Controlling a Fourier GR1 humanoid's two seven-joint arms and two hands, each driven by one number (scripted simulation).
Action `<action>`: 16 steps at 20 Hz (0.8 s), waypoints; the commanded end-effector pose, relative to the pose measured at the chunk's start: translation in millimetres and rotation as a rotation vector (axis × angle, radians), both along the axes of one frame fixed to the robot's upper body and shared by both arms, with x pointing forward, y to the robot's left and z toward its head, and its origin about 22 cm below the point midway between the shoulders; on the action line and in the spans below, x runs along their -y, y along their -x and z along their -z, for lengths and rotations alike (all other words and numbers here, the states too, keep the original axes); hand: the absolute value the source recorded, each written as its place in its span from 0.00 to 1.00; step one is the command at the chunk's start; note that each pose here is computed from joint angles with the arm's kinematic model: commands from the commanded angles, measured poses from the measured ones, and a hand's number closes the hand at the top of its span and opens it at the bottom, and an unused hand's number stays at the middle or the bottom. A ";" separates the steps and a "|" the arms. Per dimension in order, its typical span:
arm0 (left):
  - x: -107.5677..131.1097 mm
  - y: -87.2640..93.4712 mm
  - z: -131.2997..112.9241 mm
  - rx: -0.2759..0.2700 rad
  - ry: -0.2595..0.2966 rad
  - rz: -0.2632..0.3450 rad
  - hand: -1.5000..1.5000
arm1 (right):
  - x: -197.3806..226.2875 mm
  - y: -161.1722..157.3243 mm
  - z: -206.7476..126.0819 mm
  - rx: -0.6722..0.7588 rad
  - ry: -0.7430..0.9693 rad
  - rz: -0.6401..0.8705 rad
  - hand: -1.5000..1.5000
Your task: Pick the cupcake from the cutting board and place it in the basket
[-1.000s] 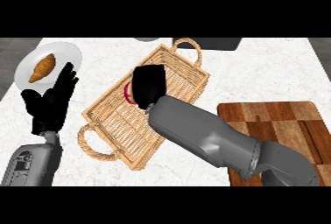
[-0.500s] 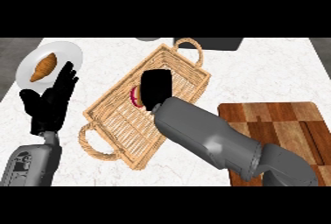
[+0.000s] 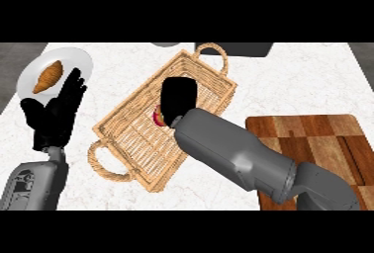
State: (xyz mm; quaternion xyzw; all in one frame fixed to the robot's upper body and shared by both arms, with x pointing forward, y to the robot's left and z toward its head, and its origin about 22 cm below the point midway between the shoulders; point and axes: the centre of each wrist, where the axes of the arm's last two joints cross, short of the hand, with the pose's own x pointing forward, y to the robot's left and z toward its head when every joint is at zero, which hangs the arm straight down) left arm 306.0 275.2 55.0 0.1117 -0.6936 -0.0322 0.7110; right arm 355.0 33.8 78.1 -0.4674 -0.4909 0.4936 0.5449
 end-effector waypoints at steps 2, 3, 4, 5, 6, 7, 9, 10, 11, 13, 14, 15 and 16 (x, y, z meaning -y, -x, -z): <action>14.8 -3.5 2.3 -0.001 -0.004 0.010 0.50 | -5.8 10.8 -1.8 0.117 -0.238 0.033 0.00; -1.0 -3.7 -13.2 -0.005 -0.012 -0.009 0.50 | -9.6 4.7 -17.1 0.146 -0.268 0.039 0.00; -0.1 0.8 3.8 -0.009 0.005 -0.009 0.50 | -8.8 6.3 -15.6 0.163 -0.310 0.028 0.00; -6.3 15.1 15.7 -0.025 0.004 -0.018 0.50 | -13.4 6.8 -27.0 0.155 -0.349 0.037 0.00; -7.5 8.5 9.6 -0.017 0.015 -0.009 0.50 | -11.9 0.8 -32.4 0.188 -0.392 0.045 0.00; -8.1 9.2 10.2 -0.013 0.010 -0.017 0.50 | -12.6 2.1 -34.0 0.213 -0.454 0.071 0.00; -14.5 7.2 9.6 -0.012 0.010 -0.038 0.50 | -14.0 -4.7 -52.2 0.232 -0.542 0.105 0.00; -10.7 4.4 4.9 -0.006 -0.004 -0.030 0.50 | -12.9 1.1 -45.2 0.227 -0.602 0.138 0.00; -8.0 10.2 4.0 -0.014 -0.002 -0.030 0.50 | -11.5 -3.2 -49.4 0.233 -0.617 0.169 0.00; -19.2 16.1 6.5 -0.026 0.005 -0.058 0.50 | -12.0 3.2 -50.9 0.229 -0.675 0.169 0.00; -11.5 21.5 6.1 -0.034 0.019 -0.062 0.50 | -9.4 6.1 -46.1 0.221 -0.715 0.187 0.00; -33.8 23.0 7.7 -0.027 0.013 -0.062 0.50 | 11.6 -4.2 -46.0 0.237 -0.720 0.212 0.00; -28.8 13.3 -3.2 -0.022 -0.003 -0.074 0.50 | 10.4 2.0 -53.5 0.229 -0.774 0.205 0.00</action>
